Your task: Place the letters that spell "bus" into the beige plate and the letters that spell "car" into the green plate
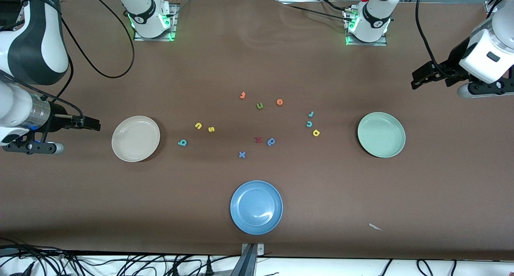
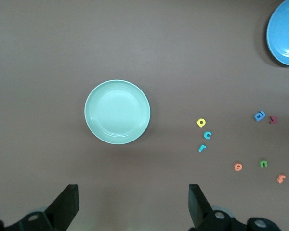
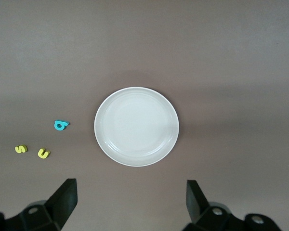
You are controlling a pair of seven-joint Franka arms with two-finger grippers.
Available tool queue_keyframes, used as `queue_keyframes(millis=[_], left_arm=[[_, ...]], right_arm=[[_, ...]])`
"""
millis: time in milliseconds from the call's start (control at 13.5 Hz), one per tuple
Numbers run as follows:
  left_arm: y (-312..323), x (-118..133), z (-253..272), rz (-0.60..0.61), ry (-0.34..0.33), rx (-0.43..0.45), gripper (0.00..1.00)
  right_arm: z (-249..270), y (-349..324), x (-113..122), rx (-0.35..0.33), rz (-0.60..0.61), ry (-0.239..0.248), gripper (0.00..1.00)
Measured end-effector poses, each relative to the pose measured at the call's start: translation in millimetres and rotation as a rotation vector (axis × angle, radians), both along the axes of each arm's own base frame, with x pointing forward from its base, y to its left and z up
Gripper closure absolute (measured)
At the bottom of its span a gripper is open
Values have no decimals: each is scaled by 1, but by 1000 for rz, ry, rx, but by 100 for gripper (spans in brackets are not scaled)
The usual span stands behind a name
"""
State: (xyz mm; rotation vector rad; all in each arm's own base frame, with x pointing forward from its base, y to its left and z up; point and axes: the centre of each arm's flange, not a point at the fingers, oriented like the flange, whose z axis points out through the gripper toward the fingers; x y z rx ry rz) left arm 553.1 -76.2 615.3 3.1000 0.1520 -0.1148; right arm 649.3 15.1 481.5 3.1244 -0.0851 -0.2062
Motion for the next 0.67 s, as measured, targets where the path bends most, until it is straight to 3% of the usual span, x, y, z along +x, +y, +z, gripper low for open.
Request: queue_keyframes(millis=[296, 666], left_arm=[[-42, -8, 0, -77, -1, 6, 0], [-44, -10, -2, -82, 19, 10, 0]], right_arm=[[0, -1, 0, -1, -2, 0, 0], [0, -4, 0, -2, -7, -1, 0]])
